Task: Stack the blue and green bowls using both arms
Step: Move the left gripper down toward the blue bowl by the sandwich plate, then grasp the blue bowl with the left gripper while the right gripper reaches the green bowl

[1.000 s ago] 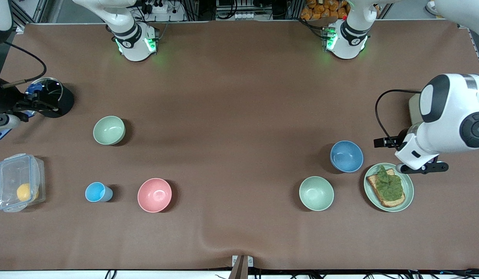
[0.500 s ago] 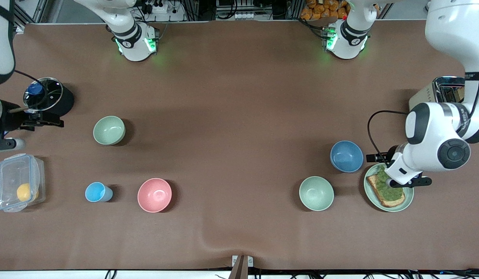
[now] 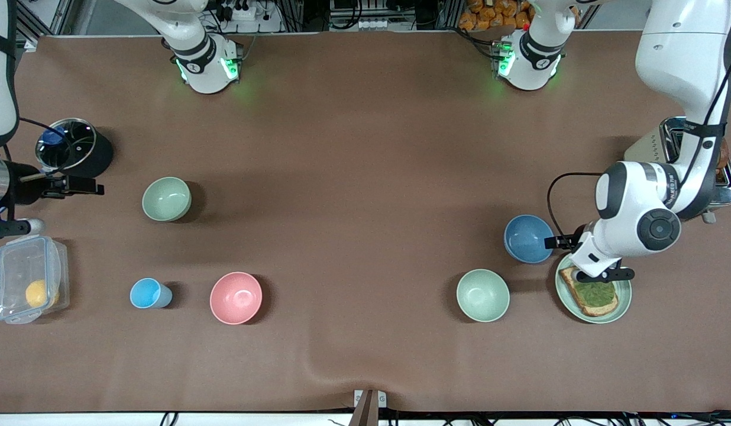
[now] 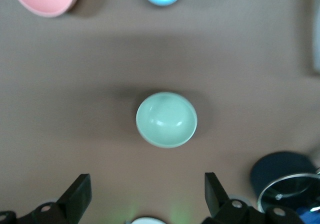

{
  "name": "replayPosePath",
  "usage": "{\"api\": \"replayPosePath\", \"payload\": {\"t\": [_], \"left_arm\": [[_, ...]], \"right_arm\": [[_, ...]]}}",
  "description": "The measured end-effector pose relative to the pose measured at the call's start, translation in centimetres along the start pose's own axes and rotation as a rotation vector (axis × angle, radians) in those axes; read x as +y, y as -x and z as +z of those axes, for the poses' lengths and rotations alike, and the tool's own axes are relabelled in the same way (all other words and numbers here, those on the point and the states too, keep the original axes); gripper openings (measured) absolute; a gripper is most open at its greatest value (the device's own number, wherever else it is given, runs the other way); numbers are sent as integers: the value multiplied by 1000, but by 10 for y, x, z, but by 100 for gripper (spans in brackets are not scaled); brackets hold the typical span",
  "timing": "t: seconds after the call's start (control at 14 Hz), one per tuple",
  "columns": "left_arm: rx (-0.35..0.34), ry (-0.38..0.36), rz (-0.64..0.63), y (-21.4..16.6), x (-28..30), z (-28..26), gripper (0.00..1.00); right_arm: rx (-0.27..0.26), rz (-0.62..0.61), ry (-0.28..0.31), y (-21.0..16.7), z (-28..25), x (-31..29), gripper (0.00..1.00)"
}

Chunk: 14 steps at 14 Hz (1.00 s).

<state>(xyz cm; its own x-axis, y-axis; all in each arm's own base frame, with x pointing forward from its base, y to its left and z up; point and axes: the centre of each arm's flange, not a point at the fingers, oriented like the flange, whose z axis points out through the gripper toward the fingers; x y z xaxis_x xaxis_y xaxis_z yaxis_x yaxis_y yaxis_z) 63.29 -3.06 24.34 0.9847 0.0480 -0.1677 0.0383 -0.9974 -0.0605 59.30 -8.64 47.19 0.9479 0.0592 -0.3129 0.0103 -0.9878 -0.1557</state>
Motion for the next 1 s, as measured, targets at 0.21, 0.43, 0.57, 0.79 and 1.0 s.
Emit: {"api": "replayPosePath", "payload": {"t": [0.21,0.43,0.57,0.79,1.0], "left_arm": [[-5,1,-2,8,2,12,100],[-25,-1,-2,14,5,21,100],[-28,0,1,17,7,26,100],[-10,6,-2,16,10,34,100],[-1,8,1,16,23,41,96]], "right_arm": [[-28,44,-14,2,13,7,100],[24,68,-8,-3,31,19,100],[44,66,-3,-1,59,22,100],[65,13,5,8,102,26,100],[64,-12,1,18,130,41,100]]}}
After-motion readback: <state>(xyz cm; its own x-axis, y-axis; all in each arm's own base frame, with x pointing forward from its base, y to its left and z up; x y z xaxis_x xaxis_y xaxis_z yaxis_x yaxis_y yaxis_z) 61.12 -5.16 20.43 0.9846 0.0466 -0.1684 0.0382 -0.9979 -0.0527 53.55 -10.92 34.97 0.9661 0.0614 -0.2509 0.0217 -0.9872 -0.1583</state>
